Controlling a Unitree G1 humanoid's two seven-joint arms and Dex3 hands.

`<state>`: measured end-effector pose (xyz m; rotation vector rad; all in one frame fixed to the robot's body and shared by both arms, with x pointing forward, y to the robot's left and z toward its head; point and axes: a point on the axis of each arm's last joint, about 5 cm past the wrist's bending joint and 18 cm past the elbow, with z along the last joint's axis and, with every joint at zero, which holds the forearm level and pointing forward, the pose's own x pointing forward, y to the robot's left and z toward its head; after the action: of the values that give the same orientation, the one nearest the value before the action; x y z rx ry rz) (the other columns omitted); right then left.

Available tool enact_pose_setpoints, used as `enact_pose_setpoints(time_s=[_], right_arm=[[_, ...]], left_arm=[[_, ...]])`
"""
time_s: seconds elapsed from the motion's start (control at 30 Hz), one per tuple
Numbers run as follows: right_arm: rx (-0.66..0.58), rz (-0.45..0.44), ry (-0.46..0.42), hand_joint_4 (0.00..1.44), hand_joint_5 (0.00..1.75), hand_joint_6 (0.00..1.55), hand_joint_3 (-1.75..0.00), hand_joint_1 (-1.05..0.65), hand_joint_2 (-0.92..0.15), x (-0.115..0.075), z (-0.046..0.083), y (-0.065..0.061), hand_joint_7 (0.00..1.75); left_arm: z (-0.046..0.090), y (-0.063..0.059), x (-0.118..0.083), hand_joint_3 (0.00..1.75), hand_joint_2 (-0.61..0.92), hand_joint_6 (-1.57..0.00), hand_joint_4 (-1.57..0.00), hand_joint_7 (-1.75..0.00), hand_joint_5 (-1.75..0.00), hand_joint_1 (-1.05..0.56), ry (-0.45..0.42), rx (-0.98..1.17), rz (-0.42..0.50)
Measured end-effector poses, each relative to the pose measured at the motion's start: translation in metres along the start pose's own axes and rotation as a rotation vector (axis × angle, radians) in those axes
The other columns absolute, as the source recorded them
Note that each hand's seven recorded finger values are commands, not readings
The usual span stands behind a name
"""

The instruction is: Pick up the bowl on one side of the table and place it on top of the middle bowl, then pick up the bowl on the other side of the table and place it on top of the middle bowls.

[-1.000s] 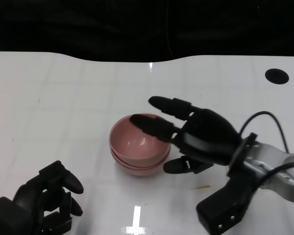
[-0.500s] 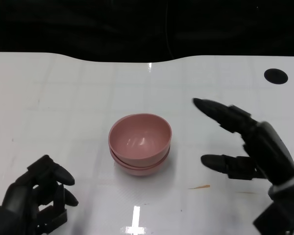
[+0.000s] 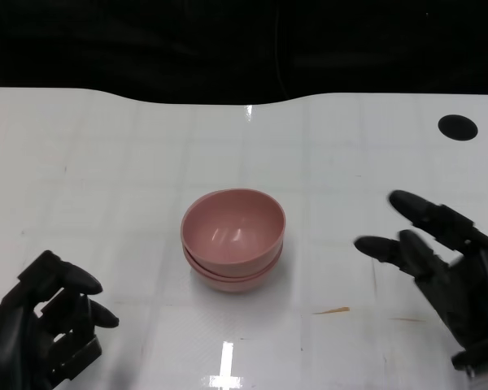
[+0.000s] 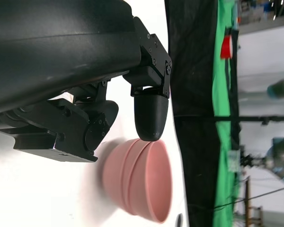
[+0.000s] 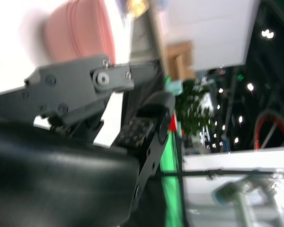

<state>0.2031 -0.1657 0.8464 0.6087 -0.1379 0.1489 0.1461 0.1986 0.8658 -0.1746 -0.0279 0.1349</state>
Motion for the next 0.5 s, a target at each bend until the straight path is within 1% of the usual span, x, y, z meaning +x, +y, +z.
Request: enact_pose_setpoints(time_s=[0.03, 0.07, 0.1, 0.13, 0.17, 0.23, 0.27, 0.33, 0.4, 0.43, 0.5], right_arm=[[0.048, -0.01, 0.023, 0.8, 1.47, 1.09, -0.5, -0.26, -0.89, -0.005, -0.001, -0.004, 0.34], [0.073, -0.01, 0.046, 0.76, 1.56, 0.97, -0.6, -0.26, -0.85, -0.011, -0.002, -0.008, 0.62], [0.089, -0.006, 0.065, 0.76, 1.6, 0.87, -0.66, -0.25, -0.82, -0.016, -0.003, -0.011, 0.84], [0.101, -0.002, 0.075, 0.77, 1.62, 0.81, -0.72, -0.24, -0.79, -0.019, -0.004, -0.013, 1.0], [0.105, 0.002, 0.08, 0.79, 1.63, 0.79, -0.82, -0.23, -0.74, -0.021, -0.004, -0.015, 1.09], [0.105, -0.002, 0.072, 0.8, 1.64, 0.78, -0.93, -0.21, -0.69, -0.025, -0.003, -0.018, 1.17], [0.1, 0.0, 0.071, 0.81, 1.64, 0.77, -0.94, -0.21, -0.68, -0.026, -0.003, -0.019, 1.18], [0.093, 0.006, 0.073, 0.85, 1.63, 0.8, -1.01, -0.15, -0.66, -0.028, -0.004, -0.019, 1.23], [0.09, 0.009, 0.083, 0.86, 1.66, 0.81, -1.04, -0.14, -0.65, -0.033, -0.007, -0.019, 1.27], [0.094, 0.017, 0.092, 0.85, 1.7, 0.8, -1.01, -0.13, -0.68, -0.036, -0.008, -0.02, 1.3], [0.109, 0.049, 0.109, 0.85, 1.73, 0.8, -0.98, -0.12, -0.71, -0.038, -0.008, -0.02, 1.33]], left_arm=[[0.0, 0.0, 0.0, 1.09, 0.92, -0.5, -0.66, -1.75, -1.75, 0.35, -0.001, -0.021, 0.008], [0.0, 0.0, 0.0, 1.1, 0.92, -0.5, -0.66, -1.75, -1.75, 0.35, 0.003, -0.033, 0.013], [0.0, 0.001, -0.001, 1.11, 0.92, -0.5, -0.65, -1.75, -1.75, 0.35, 0.005, -0.041, 0.016], [0.0, 0.001, -0.001, 1.12, 0.92, -0.49, -0.65, -1.75, -1.75, 0.35, 0.007, -0.047, 0.018], [0.0, 0.001, -0.001, 1.12, 0.92, -0.49, -0.65, -1.75, -1.75, 0.35, 0.008, -0.055, 0.019], [0.0, 0.0, -0.001, 1.12, 0.92, -0.48, -0.64, -1.75, -1.75, 0.35, 0.006, -0.07, 0.02], [0.0, 0.001, -0.001, 1.12, 0.92, -0.48, -0.64, -1.75, -1.75, 0.35, 0.006, -0.073, 0.021], [0.001, 0.001, -0.003, 1.11, 0.92, -0.48, -0.63, -1.75, -1.75, 0.35, 0.011, -0.073, 0.021], [0.003, 0.001, -0.005, 1.11, 0.92, -0.48, -0.63, -1.75, -1.75, 0.34, 0.02, -0.074, 0.021], [0.003, 0.001, -0.006, 1.12, 0.92, -0.47, -0.61, -1.75, -1.75, 0.35, 0.024, -0.078, 0.022], [0.003, 0.001, -0.008, 1.12, 0.92, -0.45, -0.59, -1.75, -1.75, 0.34, 0.027, -0.085, 0.024]])
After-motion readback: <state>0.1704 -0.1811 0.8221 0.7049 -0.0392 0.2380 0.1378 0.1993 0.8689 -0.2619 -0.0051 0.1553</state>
